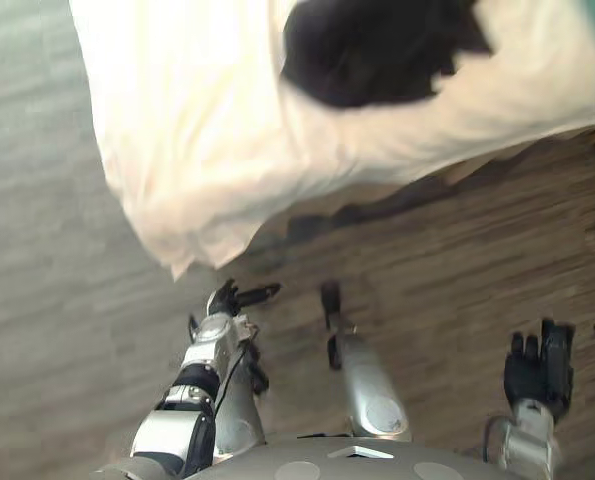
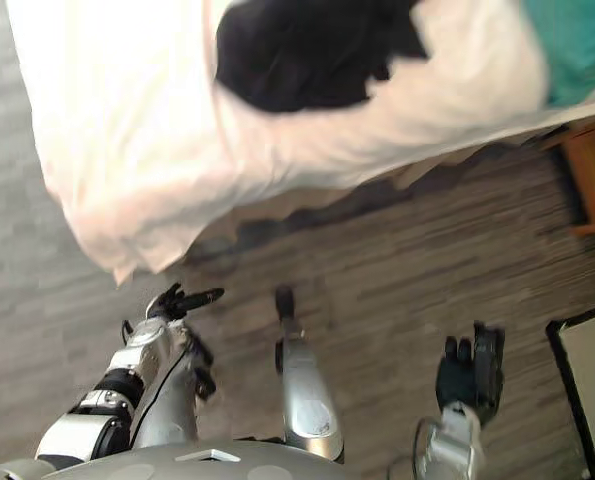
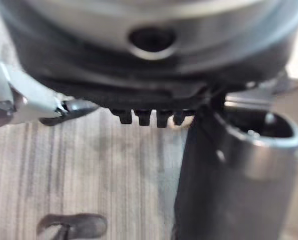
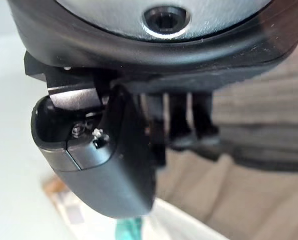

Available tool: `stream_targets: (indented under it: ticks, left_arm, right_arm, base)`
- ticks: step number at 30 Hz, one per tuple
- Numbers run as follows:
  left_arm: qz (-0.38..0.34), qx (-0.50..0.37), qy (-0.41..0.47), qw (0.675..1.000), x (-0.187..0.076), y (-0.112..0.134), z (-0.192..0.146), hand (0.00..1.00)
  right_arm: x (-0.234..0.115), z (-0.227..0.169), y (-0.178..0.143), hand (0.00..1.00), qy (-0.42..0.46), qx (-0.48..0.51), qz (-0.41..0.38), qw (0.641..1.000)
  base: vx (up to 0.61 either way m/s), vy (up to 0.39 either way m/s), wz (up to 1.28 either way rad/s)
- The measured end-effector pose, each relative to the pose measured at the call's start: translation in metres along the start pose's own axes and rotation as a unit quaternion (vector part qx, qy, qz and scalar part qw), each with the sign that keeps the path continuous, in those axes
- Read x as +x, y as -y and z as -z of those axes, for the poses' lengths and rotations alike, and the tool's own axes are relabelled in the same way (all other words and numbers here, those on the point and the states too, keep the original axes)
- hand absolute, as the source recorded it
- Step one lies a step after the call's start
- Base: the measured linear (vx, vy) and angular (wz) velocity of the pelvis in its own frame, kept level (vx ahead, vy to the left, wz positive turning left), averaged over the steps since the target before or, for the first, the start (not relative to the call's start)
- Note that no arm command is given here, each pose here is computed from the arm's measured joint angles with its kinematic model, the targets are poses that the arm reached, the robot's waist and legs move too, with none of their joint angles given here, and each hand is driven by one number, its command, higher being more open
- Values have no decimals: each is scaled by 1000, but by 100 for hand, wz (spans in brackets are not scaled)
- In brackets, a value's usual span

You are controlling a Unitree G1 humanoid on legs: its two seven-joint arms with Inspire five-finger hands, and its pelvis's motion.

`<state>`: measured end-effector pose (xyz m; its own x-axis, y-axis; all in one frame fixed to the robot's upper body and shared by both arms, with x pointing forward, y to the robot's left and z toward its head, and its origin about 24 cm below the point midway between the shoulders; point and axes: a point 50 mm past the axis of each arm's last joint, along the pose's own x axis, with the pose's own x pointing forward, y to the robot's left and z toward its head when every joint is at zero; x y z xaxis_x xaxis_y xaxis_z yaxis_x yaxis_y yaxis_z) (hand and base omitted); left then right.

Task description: Tidy up the quilt and then pick up the clothes from the bed and put them into the laundry hamper

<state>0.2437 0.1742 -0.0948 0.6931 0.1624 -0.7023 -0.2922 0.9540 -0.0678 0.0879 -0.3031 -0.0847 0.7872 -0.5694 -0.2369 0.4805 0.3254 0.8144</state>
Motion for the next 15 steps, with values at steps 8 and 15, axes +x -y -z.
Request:
stream_targets:
  ticks: [8,15]
  left_arm:
    - [6,39,-82,996,-22,-31,74,100]
    - [-3,57,-155,986,-55,-47,138,100]
  right_arm:
    - [-39,78,11,100,-283,-312,-64,905]
    - [-49,96,12,100,-343,-398,-84,847]
  base:
    - [85,28,-54]
    - [-117,199,-146]
